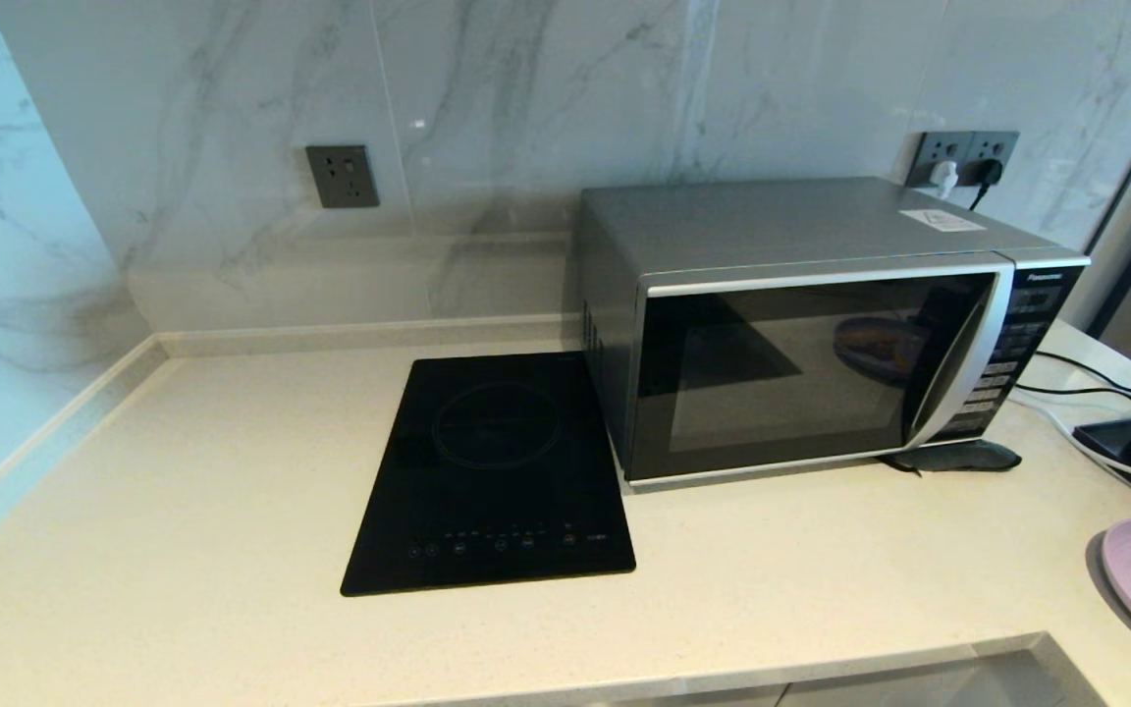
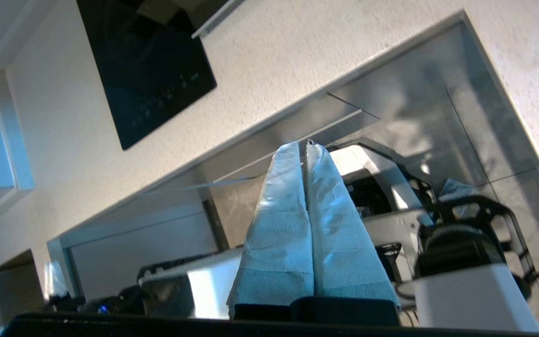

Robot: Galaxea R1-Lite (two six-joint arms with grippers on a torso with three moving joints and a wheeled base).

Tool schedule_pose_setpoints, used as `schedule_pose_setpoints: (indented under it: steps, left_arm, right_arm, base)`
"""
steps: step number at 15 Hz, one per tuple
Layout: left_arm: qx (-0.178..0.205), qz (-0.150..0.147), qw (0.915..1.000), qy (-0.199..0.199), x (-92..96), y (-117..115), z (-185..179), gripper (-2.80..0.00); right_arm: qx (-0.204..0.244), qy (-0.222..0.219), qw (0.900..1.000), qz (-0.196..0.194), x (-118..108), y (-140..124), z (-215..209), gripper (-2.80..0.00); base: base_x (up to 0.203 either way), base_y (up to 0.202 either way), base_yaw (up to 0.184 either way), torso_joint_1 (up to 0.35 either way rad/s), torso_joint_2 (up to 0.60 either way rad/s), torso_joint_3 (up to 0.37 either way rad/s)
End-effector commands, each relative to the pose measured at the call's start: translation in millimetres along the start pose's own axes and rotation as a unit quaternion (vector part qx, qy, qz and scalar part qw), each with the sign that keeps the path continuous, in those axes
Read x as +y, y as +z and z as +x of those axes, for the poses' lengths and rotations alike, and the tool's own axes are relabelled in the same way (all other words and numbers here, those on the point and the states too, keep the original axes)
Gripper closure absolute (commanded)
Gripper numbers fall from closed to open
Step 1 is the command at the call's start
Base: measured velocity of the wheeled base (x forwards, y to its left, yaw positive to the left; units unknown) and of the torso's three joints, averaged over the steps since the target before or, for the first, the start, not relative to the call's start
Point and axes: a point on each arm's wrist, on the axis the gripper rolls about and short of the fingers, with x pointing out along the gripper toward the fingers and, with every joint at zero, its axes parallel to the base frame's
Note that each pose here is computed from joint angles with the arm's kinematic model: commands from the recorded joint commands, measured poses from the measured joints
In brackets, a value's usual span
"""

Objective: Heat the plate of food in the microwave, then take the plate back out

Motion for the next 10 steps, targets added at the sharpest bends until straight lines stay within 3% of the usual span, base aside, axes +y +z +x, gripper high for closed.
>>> schedule_pose_setpoints:
  steps: [1, 5, 10]
  left_arm:
    - [0.001, 0.000, 1.0000, 0.000, 0.0, 0, 0, 0.00]
    - [0.001, 0.000, 1.0000, 0.000, 0.0, 0, 0, 0.00]
    - [0.001, 0.000, 1.0000, 0.000, 0.0, 0, 0, 0.00]
  right_arm:
    - [-0.026, 0.023, 0.999, -0.003, -29, -42, -36, 0.00]
    - [-0.034, 0.027, 0.999, -0.012, -61, -84, -50, 0.00]
    - [-0.079, 0.052, 0.993, -0.066, -100, -135, -63, 0.00]
  base:
    - [0.000, 0.000, 0.000, 0.000, 0.00, 0.000]
    - [0.000, 0.000, 0.000, 0.000, 0.00, 0.000]
    - [0.000, 0.000, 0.000, 0.000, 0.00, 0.000]
